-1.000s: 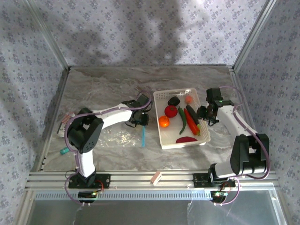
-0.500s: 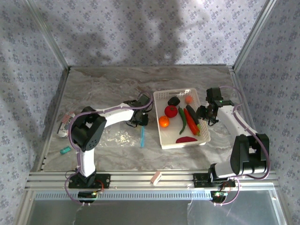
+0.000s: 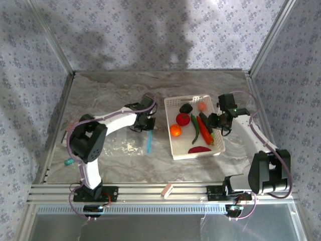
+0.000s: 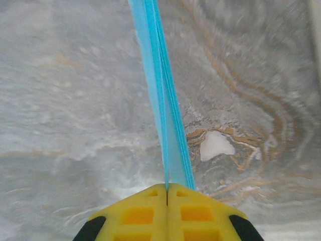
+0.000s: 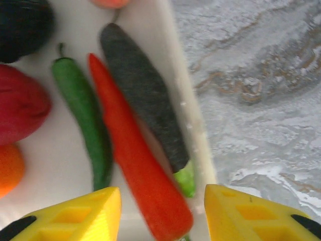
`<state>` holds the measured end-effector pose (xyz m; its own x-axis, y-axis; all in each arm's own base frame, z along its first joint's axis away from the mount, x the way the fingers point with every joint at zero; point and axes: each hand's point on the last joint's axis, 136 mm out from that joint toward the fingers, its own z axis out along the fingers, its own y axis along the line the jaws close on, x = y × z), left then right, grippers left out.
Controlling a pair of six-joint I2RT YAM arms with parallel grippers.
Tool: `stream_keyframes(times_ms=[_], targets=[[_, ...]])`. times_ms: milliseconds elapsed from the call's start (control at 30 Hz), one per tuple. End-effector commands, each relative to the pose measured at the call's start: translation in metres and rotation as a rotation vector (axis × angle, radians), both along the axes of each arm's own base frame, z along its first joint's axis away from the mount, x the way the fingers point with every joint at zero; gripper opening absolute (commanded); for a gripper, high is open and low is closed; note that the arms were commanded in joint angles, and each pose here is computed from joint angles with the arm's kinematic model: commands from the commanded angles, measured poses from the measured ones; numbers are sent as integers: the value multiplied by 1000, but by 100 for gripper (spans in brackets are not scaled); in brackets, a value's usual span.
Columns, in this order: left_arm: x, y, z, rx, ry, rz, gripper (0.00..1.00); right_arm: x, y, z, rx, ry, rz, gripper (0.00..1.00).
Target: Place the food in the zip-top bag and seal the zipper
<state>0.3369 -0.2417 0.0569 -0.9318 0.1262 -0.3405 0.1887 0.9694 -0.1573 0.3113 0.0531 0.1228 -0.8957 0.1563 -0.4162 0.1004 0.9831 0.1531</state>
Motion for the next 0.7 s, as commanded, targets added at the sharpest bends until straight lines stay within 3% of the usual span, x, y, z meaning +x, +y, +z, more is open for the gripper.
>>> stream_keyframes(times_ms=[0, 167, 333, 467, 667], targets=[[6, -3, 54, -105, -63, -21, 0, -3, 31, 51, 69, -114, 109, 46], [8, -5, 93, -200, -108, -27, 0, -21, 95, 93, 280, -214, 275, 40], [11, -11, 113, -303, -129, -27, 0, -29, 171, 101, 491, -239, 398, 39], [12, -19, 125, -366, -145, -40, 0, -26, 221, 87, 518, -202, 464, 34], [13, -21, 134, -391, -167, -56, 0, -12, 259, 75, 535, -172, 488, 32]])
